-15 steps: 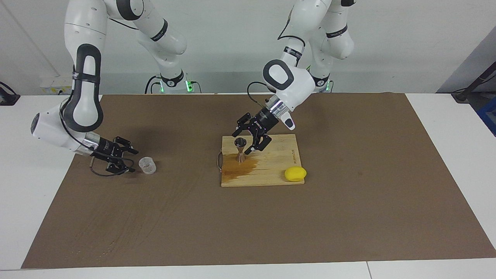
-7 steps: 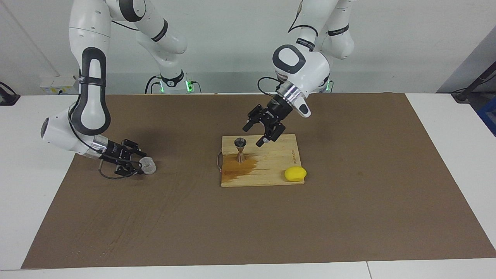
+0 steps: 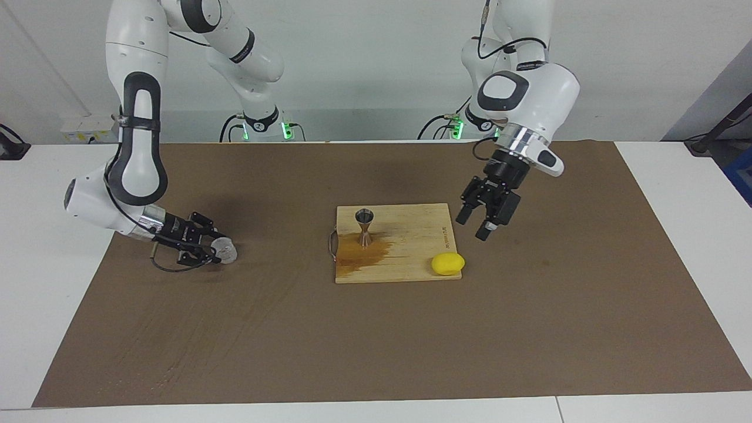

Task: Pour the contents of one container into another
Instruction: 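Open the left gripper and withdraw while the right gripper grasps the clear cup, then carry the clear cup over the steel cup with the right gripper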

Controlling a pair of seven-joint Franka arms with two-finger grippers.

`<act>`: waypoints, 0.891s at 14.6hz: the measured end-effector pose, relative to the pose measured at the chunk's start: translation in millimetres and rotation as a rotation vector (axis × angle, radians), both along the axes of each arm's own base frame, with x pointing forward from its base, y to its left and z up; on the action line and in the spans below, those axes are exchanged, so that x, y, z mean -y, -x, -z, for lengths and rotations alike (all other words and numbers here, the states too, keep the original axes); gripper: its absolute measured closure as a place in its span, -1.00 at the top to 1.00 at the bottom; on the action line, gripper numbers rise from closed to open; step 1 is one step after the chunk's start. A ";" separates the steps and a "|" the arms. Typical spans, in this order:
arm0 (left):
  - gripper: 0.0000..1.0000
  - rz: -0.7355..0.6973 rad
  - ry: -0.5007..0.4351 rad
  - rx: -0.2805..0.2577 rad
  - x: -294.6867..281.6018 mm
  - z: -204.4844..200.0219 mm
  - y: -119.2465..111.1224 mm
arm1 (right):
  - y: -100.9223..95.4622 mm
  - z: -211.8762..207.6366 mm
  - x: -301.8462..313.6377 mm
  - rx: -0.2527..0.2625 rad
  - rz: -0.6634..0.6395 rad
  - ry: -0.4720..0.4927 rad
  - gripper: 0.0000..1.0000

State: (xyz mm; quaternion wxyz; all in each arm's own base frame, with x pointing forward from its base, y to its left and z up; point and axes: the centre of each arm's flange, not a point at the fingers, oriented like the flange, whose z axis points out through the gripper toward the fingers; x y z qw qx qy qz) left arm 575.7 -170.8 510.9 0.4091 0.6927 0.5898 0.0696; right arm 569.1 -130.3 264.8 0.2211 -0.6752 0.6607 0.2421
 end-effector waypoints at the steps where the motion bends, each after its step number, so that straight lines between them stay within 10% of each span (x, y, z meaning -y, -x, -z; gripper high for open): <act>1: 1.00 0.011 -0.077 0.024 -19.3 -5.5 -5.6 | 0.1 0.2 -0.4 0.000 0.005 -0.005 0.43; 6: 1.00 0.147 -0.427 -0.015 -90.5 -32.1 -21.0 | -1.3 0.3 -0.8 0.006 0.033 -0.014 0.45; 13: 1.00 0.464 -0.640 -0.066 -193.6 -48.9 -18.4 | -1.9 0.6 -3.5 -0.008 0.066 -0.028 0.46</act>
